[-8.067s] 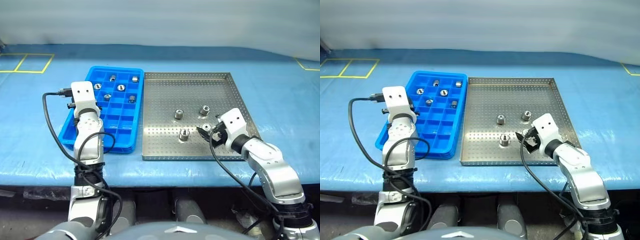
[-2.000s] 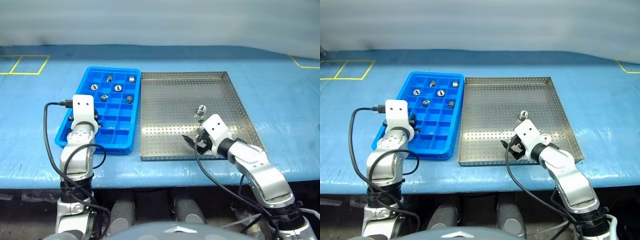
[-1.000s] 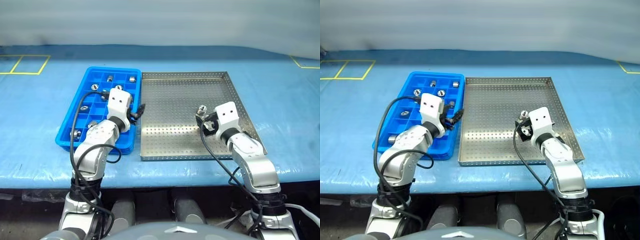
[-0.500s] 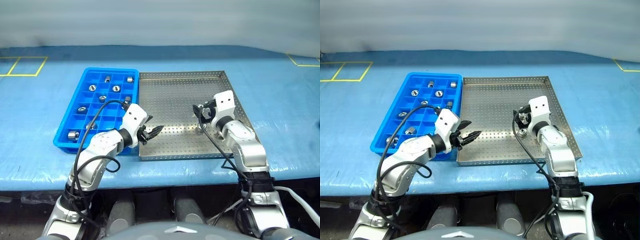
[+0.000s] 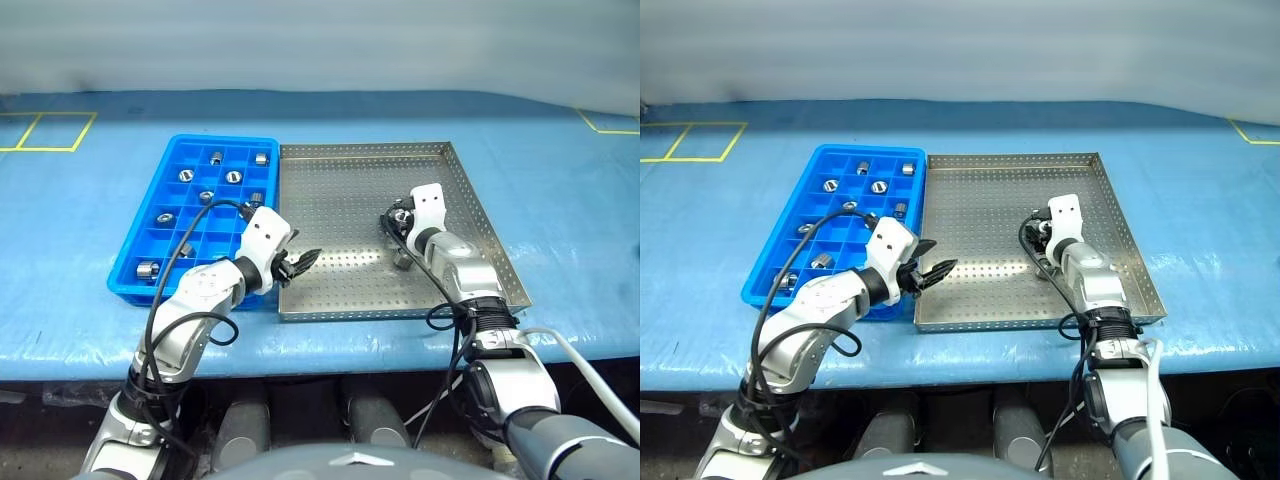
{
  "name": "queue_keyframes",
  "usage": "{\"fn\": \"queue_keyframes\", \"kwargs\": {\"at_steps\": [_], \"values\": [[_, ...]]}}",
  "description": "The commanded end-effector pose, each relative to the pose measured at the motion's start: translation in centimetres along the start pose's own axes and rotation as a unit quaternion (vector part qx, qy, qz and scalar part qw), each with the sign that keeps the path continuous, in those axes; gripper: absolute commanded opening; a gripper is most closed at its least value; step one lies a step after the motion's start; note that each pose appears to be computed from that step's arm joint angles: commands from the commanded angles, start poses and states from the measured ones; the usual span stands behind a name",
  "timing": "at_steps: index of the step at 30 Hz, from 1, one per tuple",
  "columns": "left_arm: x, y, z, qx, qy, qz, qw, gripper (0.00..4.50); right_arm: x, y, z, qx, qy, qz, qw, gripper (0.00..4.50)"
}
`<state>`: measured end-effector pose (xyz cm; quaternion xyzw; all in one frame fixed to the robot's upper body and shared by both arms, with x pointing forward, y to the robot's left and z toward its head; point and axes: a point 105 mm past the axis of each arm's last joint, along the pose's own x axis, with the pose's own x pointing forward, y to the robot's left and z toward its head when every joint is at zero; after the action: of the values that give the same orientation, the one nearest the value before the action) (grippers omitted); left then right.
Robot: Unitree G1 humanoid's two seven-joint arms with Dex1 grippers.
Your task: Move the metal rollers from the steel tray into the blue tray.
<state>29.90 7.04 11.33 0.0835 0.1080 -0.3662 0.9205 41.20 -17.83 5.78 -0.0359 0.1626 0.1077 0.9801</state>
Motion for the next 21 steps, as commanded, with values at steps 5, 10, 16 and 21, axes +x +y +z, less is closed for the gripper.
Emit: {"fn": "queue_keyframes", "kwargs": {"at_steps": [5,10,16,21], "values": [[-0.8,1.0,1.0,0.008,-0.023,0.025,0.999,2.91,-0.6,1.6,4.6,-0.039,-0.076,0.016,0.996,1.72],[-2.4,3.5,1.1,0.000,-0.028,0.090,0.995,2.91,-1.4,5.9,9.0,-0.087,-0.136,0.069,0.985,1.72],[-6.3,7.5,1.2,-0.011,-0.028,0.221,0.975,2.91,-1.3,13.1,10.9,-0.136,-0.140,0.173,0.965,1.72],[-8.8,7.8,0.8,-0.029,-0.013,0.254,0.967,2.91,-1.4,17.8,11.0,-0.102,-0.134,0.282,0.944,1.72]]}}
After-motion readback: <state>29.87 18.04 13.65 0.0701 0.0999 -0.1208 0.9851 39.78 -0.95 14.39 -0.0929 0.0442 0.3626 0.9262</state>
